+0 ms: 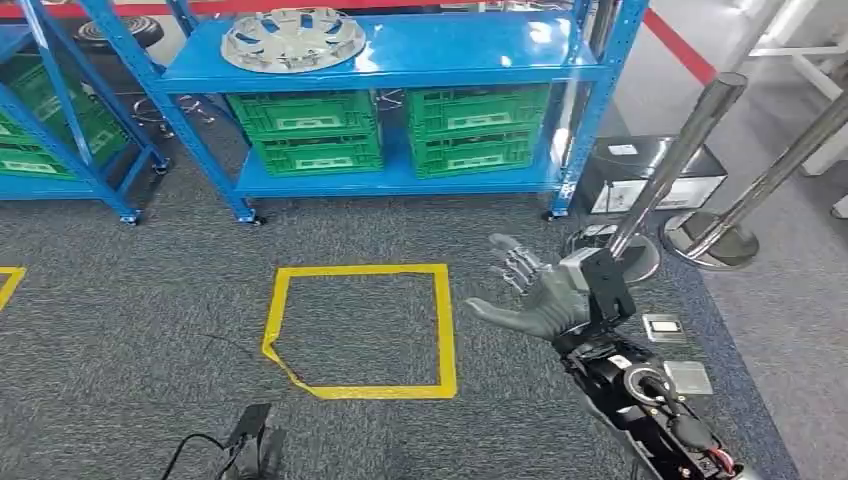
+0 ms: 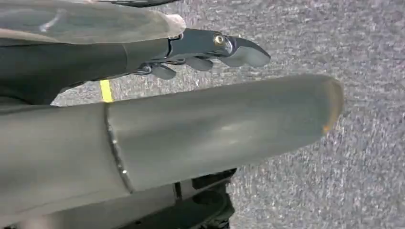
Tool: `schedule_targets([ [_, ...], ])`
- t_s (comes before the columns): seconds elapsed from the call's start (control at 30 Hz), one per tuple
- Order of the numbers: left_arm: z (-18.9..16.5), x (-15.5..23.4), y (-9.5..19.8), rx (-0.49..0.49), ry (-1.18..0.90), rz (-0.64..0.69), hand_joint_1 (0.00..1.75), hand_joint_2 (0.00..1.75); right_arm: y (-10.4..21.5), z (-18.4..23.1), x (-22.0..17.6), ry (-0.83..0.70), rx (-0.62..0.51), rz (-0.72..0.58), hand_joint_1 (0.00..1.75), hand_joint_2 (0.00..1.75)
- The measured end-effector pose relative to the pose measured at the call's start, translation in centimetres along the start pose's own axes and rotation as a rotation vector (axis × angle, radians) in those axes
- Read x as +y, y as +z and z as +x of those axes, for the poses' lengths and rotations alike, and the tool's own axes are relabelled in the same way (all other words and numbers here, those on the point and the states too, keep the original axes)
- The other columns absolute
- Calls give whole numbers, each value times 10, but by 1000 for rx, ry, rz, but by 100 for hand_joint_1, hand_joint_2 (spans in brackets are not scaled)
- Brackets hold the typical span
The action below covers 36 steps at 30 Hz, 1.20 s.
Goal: Take the parts from the cabinet and place them on the table.
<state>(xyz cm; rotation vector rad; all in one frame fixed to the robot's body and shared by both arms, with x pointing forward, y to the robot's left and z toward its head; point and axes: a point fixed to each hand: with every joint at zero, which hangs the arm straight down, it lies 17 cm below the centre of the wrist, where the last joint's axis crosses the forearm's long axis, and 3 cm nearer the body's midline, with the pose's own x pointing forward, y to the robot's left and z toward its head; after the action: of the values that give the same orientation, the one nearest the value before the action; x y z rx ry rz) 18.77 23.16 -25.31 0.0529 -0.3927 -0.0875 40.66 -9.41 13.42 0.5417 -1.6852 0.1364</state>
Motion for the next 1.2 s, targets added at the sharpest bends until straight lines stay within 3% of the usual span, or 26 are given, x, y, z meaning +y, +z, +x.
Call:
schedule_targets([
  [1.2,-2,-3,1,-2,-13,-10,0,0,1,0,-1,-6,-1,-8,0,175],
])
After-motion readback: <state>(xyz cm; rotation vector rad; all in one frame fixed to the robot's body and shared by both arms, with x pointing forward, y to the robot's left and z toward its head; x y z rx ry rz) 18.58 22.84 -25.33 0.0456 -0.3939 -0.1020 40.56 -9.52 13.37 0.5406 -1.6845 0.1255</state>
